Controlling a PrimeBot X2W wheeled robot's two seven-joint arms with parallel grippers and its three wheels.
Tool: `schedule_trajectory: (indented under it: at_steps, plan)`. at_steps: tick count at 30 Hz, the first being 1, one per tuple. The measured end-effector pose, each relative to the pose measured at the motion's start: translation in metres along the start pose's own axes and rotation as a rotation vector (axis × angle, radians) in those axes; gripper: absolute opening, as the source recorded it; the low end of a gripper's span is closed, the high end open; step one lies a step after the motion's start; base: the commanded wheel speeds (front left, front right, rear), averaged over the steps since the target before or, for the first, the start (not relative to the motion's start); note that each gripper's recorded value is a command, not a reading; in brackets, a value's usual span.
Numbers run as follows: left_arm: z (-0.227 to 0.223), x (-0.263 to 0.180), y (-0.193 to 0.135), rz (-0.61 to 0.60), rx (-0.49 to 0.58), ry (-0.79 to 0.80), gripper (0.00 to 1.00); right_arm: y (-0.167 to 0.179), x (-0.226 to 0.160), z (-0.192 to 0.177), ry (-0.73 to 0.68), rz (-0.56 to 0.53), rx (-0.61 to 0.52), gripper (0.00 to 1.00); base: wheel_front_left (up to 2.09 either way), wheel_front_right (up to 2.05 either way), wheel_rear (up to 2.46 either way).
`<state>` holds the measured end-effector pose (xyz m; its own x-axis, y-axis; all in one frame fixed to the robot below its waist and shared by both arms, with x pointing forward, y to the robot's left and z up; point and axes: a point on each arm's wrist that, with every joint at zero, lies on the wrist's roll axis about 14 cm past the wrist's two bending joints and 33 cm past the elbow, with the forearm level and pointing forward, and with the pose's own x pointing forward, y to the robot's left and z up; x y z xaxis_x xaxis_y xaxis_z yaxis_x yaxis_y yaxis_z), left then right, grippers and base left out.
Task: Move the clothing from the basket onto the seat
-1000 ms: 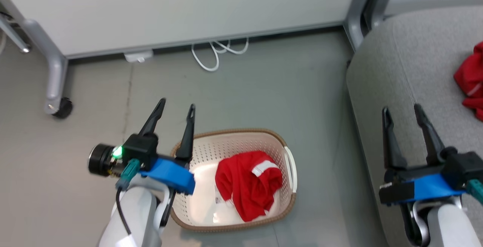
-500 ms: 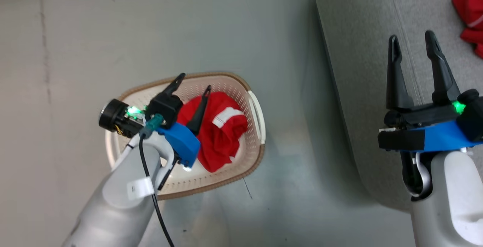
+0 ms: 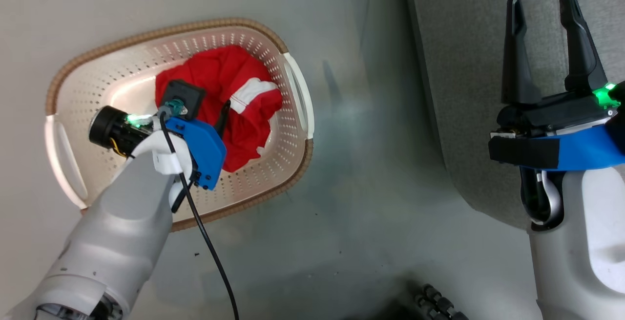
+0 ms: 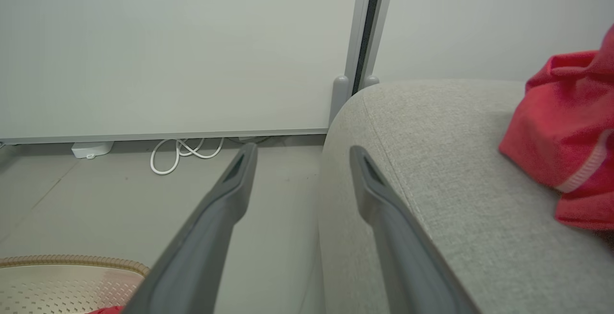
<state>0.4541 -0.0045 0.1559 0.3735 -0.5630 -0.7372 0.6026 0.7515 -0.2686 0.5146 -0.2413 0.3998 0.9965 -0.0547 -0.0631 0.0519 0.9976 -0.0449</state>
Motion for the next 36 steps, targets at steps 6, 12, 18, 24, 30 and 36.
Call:
schedule_trajectory:
  at_steps: [6,12,18,24,30,36]
  plan:
    - [-0.044,0.018,0.004,-0.009,-0.069,0.162,1.00,0.002,0.008,-0.024,0.038,0.011,-0.011,1.00,0.00,0.00,0.00]
    - [-0.068,0.028,0.011,-0.001,-0.149,0.263,1.00,0.006,0.012,-0.039,0.058,0.024,-0.014,1.00,0.00,0.00,0.00]
    - [-0.086,0.040,0.016,0.003,-0.199,0.322,1.00,0.009,0.015,-0.052,0.071,0.035,-0.013,1.00,0.00,0.00,0.00]
    - [-0.097,0.056,0.015,-0.009,-0.237,0.341,1.00,0.011,0.016,-0.068,0.096,0.042,-0.016,1.00,0.00,0.00,0.00]
    - [-0.104,0.066,0.014,-0.018,-0.244,0.341,1.00,0.013,0.018,-0.080,0.113,0.049,-0.016,1.00,0.00,0.00,0.00]
    - [-0.104,0.069,0.006,-0.045,-0.198,0.339,0.00,0.012,0.018,-0.082,0.118,0.047,-0.016,1.00,0.00,0.00,0.00]
